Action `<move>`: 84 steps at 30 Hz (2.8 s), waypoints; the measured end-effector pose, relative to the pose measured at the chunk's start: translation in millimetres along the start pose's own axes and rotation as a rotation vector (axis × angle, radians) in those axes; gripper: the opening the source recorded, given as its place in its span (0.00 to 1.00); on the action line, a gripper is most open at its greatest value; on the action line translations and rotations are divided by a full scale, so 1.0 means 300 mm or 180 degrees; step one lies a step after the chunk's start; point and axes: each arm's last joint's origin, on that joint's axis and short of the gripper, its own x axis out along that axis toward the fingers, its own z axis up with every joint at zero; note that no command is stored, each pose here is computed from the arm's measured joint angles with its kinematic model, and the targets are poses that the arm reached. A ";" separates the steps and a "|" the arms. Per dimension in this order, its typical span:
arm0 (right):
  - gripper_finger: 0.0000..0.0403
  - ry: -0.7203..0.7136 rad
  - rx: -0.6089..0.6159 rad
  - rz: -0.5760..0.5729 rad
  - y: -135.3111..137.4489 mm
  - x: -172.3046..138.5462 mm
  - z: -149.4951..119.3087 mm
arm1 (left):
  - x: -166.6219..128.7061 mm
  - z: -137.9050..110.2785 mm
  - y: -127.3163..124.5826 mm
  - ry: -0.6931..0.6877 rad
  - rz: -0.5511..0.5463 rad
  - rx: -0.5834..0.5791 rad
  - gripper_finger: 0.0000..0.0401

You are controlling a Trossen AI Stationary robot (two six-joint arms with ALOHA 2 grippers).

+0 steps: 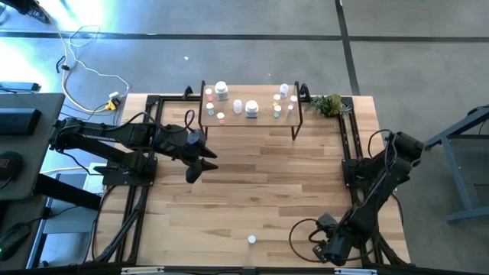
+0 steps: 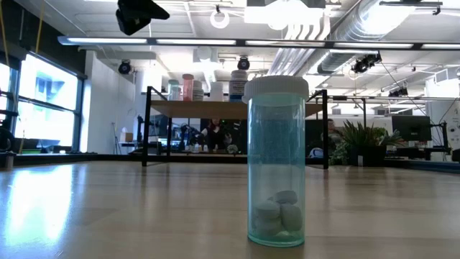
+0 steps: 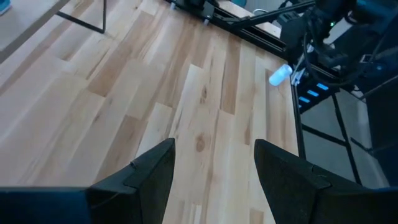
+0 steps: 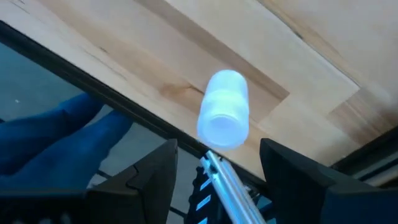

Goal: Pick and place medicine bottles onto shelf by color
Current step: Put the transparent pill bottle on the shelf

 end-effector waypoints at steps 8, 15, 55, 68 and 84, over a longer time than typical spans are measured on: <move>0.54 -0.0108 -0.0013 -0.0186 0.000 0.066 -0.007 | 0.000 0.000 0.000 -0.0003 0.0003 -0.0060 0.53; 0.52 -0.0255 -0.0008 -0.0194 0.006 0.093 0.000 | 0.000 0.000 0.000 -0.0004 0.0004 -0.0083 0.53; 0.31 -0.0503 -0.0296 0.0156 0.182 -0.127 0.170 | 0.000 0.000 0.000 -0.0005 0.0001 -0.0015 0.53; 0.31 -0.0888 -0.0655 0.0276 0.236 -0.311 0.430 | 0.000 0.006 0.011 -0.0023 0.0040 0.0197 0.53; 0.31 -0.1554 -0.1182 0.0540 0.209 -0.630 0.716 | -0.002 0.024 0.051 -0.0083 0.0180 0.0173 0.53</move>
